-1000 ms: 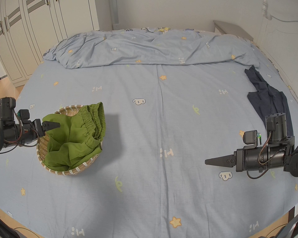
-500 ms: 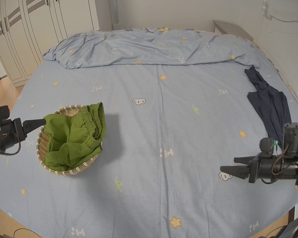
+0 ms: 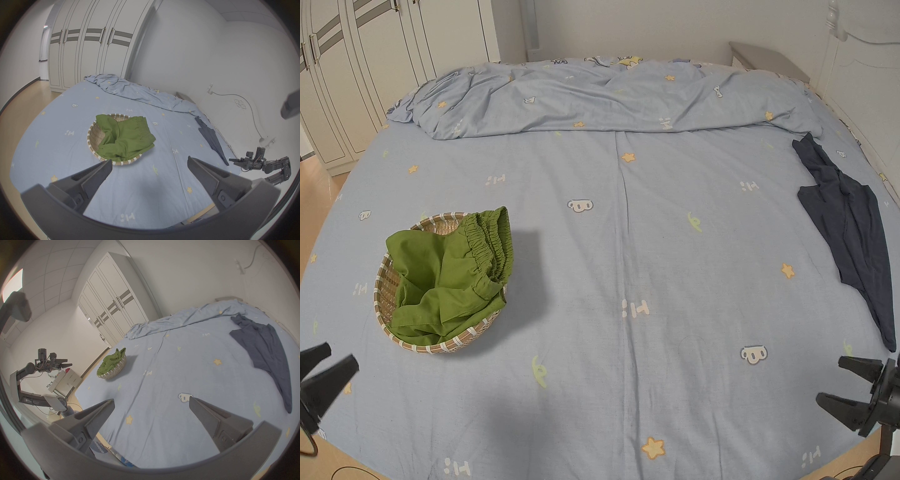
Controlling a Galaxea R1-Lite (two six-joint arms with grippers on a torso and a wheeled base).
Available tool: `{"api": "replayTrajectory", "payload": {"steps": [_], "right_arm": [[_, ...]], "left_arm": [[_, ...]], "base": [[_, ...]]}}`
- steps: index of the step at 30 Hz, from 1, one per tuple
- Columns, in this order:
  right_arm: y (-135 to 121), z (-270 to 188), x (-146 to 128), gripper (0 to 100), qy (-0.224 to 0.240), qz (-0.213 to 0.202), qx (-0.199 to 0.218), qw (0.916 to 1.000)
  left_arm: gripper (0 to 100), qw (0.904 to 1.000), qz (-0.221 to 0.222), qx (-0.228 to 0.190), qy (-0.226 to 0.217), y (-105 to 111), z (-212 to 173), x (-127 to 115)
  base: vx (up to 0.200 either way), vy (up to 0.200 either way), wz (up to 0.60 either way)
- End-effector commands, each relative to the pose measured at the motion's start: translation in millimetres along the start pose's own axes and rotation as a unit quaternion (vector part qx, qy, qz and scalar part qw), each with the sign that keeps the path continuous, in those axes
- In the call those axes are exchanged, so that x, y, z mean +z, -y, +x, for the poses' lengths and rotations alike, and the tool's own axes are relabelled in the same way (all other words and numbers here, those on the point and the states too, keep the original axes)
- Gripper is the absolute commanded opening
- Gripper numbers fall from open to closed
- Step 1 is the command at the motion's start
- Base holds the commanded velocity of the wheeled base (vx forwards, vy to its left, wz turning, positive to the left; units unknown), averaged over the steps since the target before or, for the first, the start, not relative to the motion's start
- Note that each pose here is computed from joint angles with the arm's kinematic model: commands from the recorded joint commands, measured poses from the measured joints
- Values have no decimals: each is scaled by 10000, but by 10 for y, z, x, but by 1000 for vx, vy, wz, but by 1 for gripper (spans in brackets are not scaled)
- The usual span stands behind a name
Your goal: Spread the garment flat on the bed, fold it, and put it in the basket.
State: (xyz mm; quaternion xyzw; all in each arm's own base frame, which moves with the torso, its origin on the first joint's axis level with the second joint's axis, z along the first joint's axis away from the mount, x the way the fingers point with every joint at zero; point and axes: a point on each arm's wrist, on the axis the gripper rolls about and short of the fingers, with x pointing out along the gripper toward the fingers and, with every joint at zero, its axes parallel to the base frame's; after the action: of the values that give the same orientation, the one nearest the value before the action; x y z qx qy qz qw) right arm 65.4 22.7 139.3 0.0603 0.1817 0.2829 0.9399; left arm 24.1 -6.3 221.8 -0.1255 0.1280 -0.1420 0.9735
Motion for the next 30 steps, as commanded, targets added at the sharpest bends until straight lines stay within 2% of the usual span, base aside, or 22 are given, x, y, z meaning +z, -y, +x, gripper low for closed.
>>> {"api": "replayTrajectory", "payload": {"steps": [1,3,4,5,8,9,12,14,15,17,19,20,21,22,23,24,25,26,27,29,30], "right_arm": [[-184,-609,-735,100,787,-307,-123,9963],[-189,-641,-807,100,833,-319,-104,9960],[-189,-641,-807,100,833,-319,-104,9960],[-194,-654,-813,100,922,-251,-109,9954],[-191,-648,-812,100,950,-122,-217,9952],[-182,-646,-811,100,999,-98,-394,9942],[-158,-644,-807,100,1113,-67,-871,9899],[-146,-644,-804,100,1178,-43,-1114,9868],[-143,-644,-804,100,1192,-48,-1166,9860],[-134,-645,-802,100,1256,-31,-1348,9829],[-110,-639,-804,100,1391,5,-1761,9745],[-105,-639,-800,100,1443,9,-1859,9719],[-89,-635,-795,100,1584,54,-2120,9643],[-89,-635,-795,100,1584,54,-2120,9643],[-56,-607,-828,100,1702,-8,-2525,9525],[-51,-602,-832,100,1743,-33,-2627,9490],[-51,-602,-832,100,1743,-33,-2627,9490],[-57,-603,-826,100,1778,-5,-2782,9439],[-62,-601,-826,100,1792,14,-2912,9397],[-67,-602,-828,100,1815,15,-3041,9352],[-82,-610,-842,100,1916,9,-3204,9277]], "left_arm": [[100,9992,220,-226,258,32,-415,-1020],[100,9991,221,-340,127,-48,-351,-1197],[100,9991,221,-340,127,-48,-351,-1197],[100,9992,256,-318,-34,-127,-248,-1349],[100,9988,332,-345,132,-144,-220,-1349],[100,9989,360,-195,208,-157,-208,-1351],[100,9954,748,483,353,-201,-185,-1364],[100,9805,1297,1402,472,-262,-159,-1384],[100,9688,1465,1908,598,-287,-156,-1373],[100,9530,1466,2532,782,-324,-147,-1372],[100,9465,1348,2811,833,-339,-147,-1375],[100,9468,1302,2822,840,-341,-146,-1379],[100,9475,1155,2845,894,-346,-143,-1384],[100,9475,1155,2845,894,-346,-143,-1384],[100,9488,1094,2815,926,-351,-135,-1392],[100,9501,1092,2770,931,-351,-131,-1395],[100,9501,1092,2770,931,-351,-131,-1395],[100,9591,1097,2455,884,-352,-115,-1419],[100,9711,1182,1922,782,-355,-88,-1456],[100,9768,1257,1547,780,-354,-87,-1456],[100,9781,1302,1400,828,-365,-93,-1460]], "base": [[0,0,0],[0,0,0],[0,0,0],[0,0,0],[0,0,0],[0,0,0],[0,0,0],[0,0,0],[0,0,0],[0,0,0],[0,0,0],[0,0,0],[0,0,0],[0,0,0],[0,0,0],[0,0,0],[0,0,0],[0,0,0],[0,0,0],[0,0,0],[0,0,0]]}}
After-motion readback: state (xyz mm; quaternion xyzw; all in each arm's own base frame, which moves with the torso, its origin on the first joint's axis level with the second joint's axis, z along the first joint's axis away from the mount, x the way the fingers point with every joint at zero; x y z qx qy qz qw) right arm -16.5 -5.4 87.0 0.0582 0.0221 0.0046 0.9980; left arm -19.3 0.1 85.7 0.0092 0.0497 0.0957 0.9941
